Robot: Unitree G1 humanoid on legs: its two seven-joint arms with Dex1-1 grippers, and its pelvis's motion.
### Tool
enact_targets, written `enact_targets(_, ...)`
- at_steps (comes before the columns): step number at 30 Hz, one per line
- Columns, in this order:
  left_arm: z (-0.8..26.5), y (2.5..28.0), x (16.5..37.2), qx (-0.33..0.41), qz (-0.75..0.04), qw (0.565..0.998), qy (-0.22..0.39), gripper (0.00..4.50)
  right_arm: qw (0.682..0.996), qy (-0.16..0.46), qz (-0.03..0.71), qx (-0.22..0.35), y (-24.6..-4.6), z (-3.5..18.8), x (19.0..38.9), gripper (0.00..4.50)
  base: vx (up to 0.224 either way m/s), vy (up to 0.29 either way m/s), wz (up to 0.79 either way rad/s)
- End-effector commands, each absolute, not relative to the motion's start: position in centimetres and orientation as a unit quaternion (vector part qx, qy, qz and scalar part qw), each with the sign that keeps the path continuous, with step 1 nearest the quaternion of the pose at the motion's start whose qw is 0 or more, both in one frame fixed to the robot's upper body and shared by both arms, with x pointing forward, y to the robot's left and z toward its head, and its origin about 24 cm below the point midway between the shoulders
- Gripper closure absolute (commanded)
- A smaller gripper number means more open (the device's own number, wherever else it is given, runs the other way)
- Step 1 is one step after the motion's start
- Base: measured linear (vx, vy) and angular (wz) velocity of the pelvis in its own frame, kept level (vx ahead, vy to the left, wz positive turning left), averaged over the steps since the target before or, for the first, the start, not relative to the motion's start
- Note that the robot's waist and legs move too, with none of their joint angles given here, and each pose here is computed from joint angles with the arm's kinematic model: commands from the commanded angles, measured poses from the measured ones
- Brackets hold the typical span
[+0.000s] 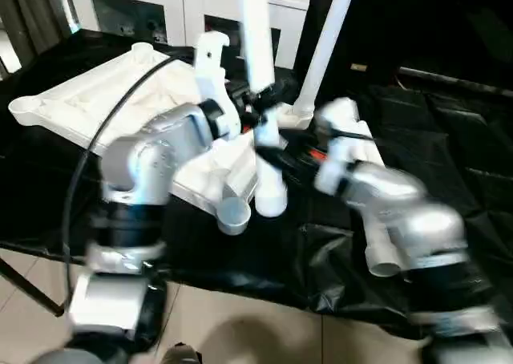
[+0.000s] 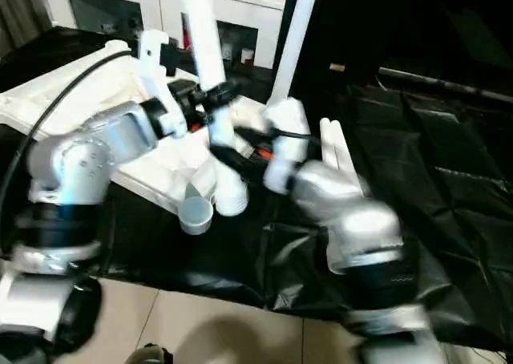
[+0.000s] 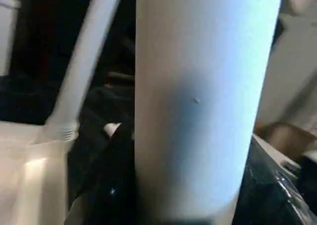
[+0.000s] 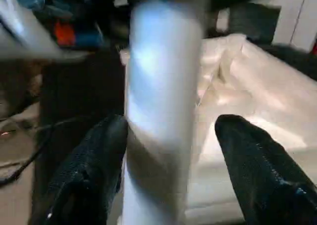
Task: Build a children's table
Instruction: Pick table leg
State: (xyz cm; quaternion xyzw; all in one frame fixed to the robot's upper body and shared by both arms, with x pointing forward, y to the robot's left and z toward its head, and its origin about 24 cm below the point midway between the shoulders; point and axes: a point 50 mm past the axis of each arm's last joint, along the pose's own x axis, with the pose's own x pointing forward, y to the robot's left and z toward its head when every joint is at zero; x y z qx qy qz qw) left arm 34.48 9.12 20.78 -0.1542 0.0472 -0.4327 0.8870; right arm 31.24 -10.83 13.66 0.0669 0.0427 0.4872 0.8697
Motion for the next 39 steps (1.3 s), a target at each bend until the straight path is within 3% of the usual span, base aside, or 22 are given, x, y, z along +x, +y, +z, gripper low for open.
enact_targets(1,22.5,8.4,34.1,-0.167,-0.483,0.859,0.027,2.66,0.849,0.049,0.521,0.073,-11.1,14.4,30.8,1.36,0.000,0.000,0.00)
enact_targets(8,24.6,9.0,32.2,-0.210,-0.590,0.780,-0.020,2.66,0.818,0.087,0.564,0.074,-11.9,14.0,30.0,1.36,0.000,0.000,0.00)
enact_targets(10,24.5,8.9,31.2,-0.200,-0.624,0.755,-0.020,2.66,0.811,0.095,0.572,0.080,-12.0,14.0,29.9,1.71,0.000,0.000,0.00)
enact_targets(12,24.3,8.8,30.9,-0.190,-0.635,0.749,-0.018,2.66,0.808,0.097,0.576,0.082,-12.0,14.0,29.8,1.71,0.000,0.000,0.00)
enact_targets(21,24.0,8.7,30.9,-0.189,-0.634,0.749,-0.013,2.66,0.796,0.097,0.591,0.087,-11.7,14.1,29.5,2.47,0.000,0.000,0.00)
enact_targets(26,23.6,8.8,31.6,-0.194,-0.603,0.774,-0.011,2.66,0.812,0.083,0.571,0.092,-11.0,13.9,29.7,2.53,0.000,0.000,0.00)
enact_targets(27,23.5,8.8,31.8,-0.196,-0.597,0.777,-0.009,2.32,0.814,0.081,0.568,0.092,-11.0,13.9,29.7,2.54,0.000,0.000,0.00)
enact_targets(29,23.0,8.8,33.1,-0.207,-0.541,0.815,0.004,1.97,0.836,0.061,0.536,0.094,-10.5,14.0,30.2,2.54,0.000,0.000,0.00)
enact_targets(32,22.4,8.8,33.8,-0.189,-0.499,0.845,0.011,1.89,0.854,0.049,0.509,0.097,-10.2,14.1,30.7,2.56,0.000,0.000,0.00)
enact_targets(35,21.0,8.6,34.9,-0.157,-0.407,0.900,0.024,1.65,0.885,0.022,0.459,0.078,-9.4,14.3,31.4,2.56,0.000,0.000,0.00)
enact_targets(39,20.0,7.8,34.9,-0.177,-0.365,0.913,0.030,1.65,0.909,0.012,0.412,0.057,-8.6,14.3,31.9,2.57,0.000,0.000,0.00)
